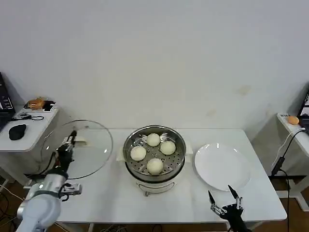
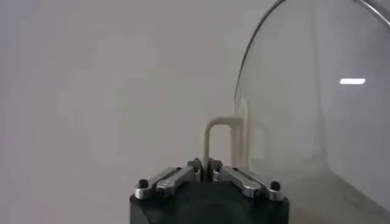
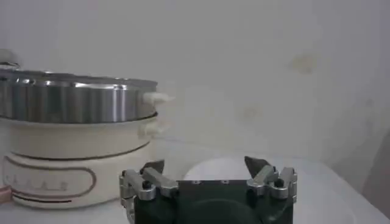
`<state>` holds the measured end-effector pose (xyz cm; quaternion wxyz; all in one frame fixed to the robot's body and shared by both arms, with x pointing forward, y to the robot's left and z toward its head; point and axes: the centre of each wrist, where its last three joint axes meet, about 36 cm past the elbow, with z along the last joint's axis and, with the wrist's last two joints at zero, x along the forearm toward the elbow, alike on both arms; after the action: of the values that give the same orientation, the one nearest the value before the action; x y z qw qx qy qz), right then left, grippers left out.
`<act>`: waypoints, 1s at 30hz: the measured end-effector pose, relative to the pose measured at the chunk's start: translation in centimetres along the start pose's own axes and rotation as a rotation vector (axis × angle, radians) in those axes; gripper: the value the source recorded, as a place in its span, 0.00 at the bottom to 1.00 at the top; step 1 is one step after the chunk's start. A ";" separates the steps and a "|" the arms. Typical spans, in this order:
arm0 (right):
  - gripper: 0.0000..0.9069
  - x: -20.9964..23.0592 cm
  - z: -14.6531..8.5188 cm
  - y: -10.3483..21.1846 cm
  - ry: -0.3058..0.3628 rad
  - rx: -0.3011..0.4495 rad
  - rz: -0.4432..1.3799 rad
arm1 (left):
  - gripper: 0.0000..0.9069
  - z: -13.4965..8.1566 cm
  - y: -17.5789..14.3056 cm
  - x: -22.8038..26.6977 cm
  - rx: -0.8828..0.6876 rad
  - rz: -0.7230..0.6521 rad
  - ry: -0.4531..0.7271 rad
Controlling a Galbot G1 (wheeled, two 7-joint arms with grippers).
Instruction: Take steamed baozi put them in steamer then cover it.
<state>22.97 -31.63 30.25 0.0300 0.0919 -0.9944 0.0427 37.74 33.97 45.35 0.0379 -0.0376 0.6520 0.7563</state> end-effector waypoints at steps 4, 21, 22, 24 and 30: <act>1.00 0.1 0.1 0.5 0.006 -0.004 -0.002 | 0.00 -2.5 0.9 -0.9 0.015 0.008 -0.031; 1.00 0.4 0.7 2.1 0.016 -0.006 -0.005 | 0.00 -13.8 2.4 -5.1 0.149 0.044 -0.071; 1.00 0.4 0.7 2.1 0.016 -0.006 -0.005 | 0.00 -14.5 2.4 -5.3 0.157 0.047 -0.073; 1.00 0.4 0.7 2.3 0.016 -0.007 -0.007 | 0.00 -15.8 2.3 -5.5 0.171 0.053 -0.078; 1.00 0.4 0.9 2.5 0.019 -0.008 -0.010 | 0.00 -19.7 2.2 -5.9 0.207 0.069 -0.096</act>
<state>22.10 -29.33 29.20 0.0401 0.0965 -0.9937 0.0394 43.47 14.13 45.25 0.0469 0.0252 0.7251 0.6866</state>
